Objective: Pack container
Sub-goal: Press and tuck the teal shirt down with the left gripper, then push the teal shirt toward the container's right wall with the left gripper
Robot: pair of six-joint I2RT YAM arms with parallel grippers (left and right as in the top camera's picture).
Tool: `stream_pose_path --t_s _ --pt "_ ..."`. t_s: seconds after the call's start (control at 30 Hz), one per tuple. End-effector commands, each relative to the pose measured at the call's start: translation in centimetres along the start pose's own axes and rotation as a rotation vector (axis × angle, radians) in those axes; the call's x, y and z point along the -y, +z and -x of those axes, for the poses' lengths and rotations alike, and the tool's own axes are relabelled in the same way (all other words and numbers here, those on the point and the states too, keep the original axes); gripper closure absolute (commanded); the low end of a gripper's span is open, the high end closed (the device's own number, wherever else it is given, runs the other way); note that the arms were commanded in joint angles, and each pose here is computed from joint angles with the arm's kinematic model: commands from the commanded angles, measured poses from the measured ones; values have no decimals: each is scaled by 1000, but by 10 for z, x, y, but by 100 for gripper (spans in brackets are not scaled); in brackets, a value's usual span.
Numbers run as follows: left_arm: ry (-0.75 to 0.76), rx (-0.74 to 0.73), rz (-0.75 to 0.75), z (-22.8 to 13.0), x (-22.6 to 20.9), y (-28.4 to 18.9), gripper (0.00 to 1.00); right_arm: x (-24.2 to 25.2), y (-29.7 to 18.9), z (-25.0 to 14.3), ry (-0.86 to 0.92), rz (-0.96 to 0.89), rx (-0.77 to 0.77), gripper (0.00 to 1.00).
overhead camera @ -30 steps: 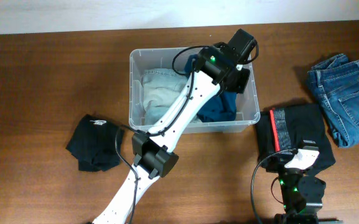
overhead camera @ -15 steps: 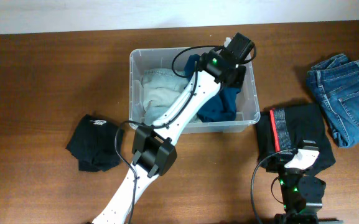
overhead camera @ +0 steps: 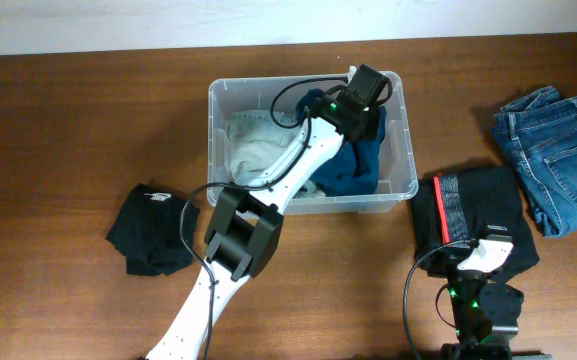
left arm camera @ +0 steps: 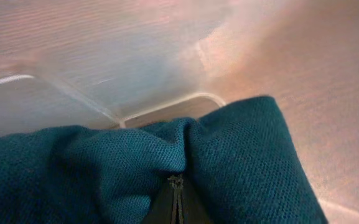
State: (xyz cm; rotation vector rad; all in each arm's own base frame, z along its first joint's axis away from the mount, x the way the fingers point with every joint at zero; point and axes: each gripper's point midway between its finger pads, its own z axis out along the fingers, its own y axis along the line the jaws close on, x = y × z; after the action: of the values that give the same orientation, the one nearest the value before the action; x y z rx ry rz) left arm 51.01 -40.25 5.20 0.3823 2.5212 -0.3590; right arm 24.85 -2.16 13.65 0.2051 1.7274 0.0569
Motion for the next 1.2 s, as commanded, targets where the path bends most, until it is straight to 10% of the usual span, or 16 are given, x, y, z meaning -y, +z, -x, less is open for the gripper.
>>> stream_pose_path --t_s 0.0,0.4,1.17 --pt "58 81 -59 42 14 -59 99 0 0 -2 -4 -4 -2 1" --pt "2 7 178 35 -35 -208 99 0 0 -2 -4 -4 -2 1" --pt "28 -591 14 -131 -6 -130 100 0 0 -2 -4 -4 -2 1"
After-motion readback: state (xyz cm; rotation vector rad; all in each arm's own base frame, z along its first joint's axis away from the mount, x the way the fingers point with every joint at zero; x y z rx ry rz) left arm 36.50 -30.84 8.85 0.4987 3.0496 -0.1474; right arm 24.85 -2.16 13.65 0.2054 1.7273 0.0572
